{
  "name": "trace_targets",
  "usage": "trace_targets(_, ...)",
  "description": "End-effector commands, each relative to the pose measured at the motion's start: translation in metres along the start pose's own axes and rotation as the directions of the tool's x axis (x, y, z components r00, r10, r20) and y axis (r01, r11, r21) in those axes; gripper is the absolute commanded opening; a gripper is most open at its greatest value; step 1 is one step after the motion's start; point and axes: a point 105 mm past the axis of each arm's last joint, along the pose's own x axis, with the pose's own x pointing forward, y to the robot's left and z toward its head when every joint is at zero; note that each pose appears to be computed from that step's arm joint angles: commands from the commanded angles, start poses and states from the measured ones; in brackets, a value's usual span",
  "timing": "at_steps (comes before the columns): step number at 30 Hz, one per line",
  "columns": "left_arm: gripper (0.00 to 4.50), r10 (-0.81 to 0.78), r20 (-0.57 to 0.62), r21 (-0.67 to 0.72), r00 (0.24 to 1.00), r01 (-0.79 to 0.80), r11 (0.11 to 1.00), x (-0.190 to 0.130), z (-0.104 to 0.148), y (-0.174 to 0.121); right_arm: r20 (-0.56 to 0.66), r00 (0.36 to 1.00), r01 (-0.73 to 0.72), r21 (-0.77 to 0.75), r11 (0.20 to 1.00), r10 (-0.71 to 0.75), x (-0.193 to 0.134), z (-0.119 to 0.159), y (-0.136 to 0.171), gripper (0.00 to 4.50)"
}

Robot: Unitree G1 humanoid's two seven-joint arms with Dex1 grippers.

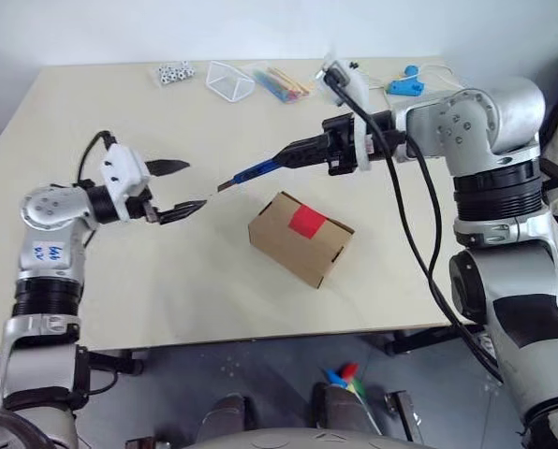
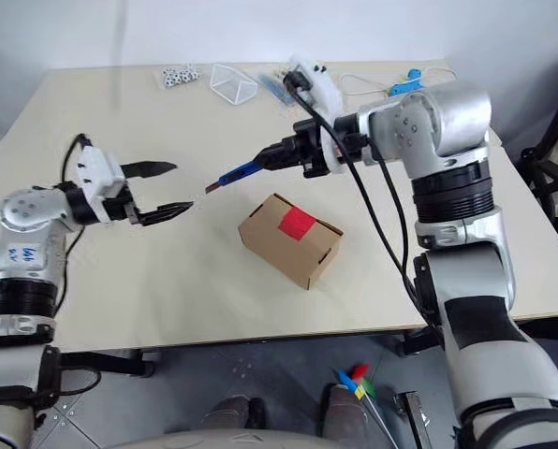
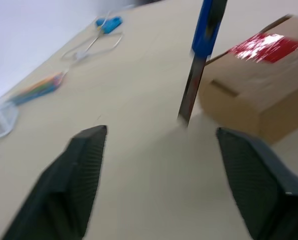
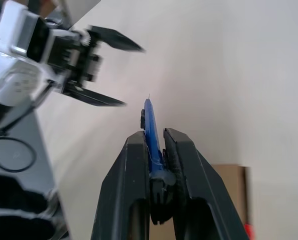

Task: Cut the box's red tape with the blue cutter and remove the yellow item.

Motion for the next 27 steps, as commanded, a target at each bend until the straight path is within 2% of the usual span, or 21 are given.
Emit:
trace_targets(1,4.50,-0.047,-0.001,0.007,0.999,0.047,0.999,-0.008,0.007,0.001,0.089,0.994,0.064,-0.072,0.995,-0.058,-0.022,0.021,0.002,0.17)
trace_targets(8,4.50,-0.167,0.090,-0.068,0.982,0.173,0.983,0.022,0.021,-0.024,0.138,0.973,0.196,-0.087,0.977,-0.183,-0.053,0.021,-0.007,0.17)
trace_targets(11,3.82,-0.107,0.120,-0.194,0.987,0.129,0.973,0.041,0.024,-0.024,0.153,0.957,0.263,-0.101,0.960,-0.246,-0.067,0.017,-0.010,0.17)
trace_targets(14,2.99,-0.184,0.002,-0.182,0.983,0.181,0.966,0.062,0.019,-0.038,0.160,0.942,0.314,-0.107,0.943,-0.296,-0.077,0.011,-0.012,0.17)
trace_targets(18,1.77,-0.261,0.109,-0.169,0.959,0.277,0.946,0.085,0.041,-0.050,0.150,0.929,0.356,-0.121,0.927,-0.337,-0.083,0.001,-0.011,0.17)
trace_targets(23,0.20,-0.368,0.167,-0.181,0.915,0.395,0.901,0.103,0.059,-0.062,0.147,0.916,0.390,-0.117,0.913,-0.372,-0.087,-0.009,-0.008,0.17)
trace_targets(27,0.00,-0.454,0.078,-0.196,0.888,0.460,0.866,0.110,0.051,-0.074,0.138,0.909,0.409,-0.113,0.906,-0.393,-0.087,-0.017,-0.006,0.17)
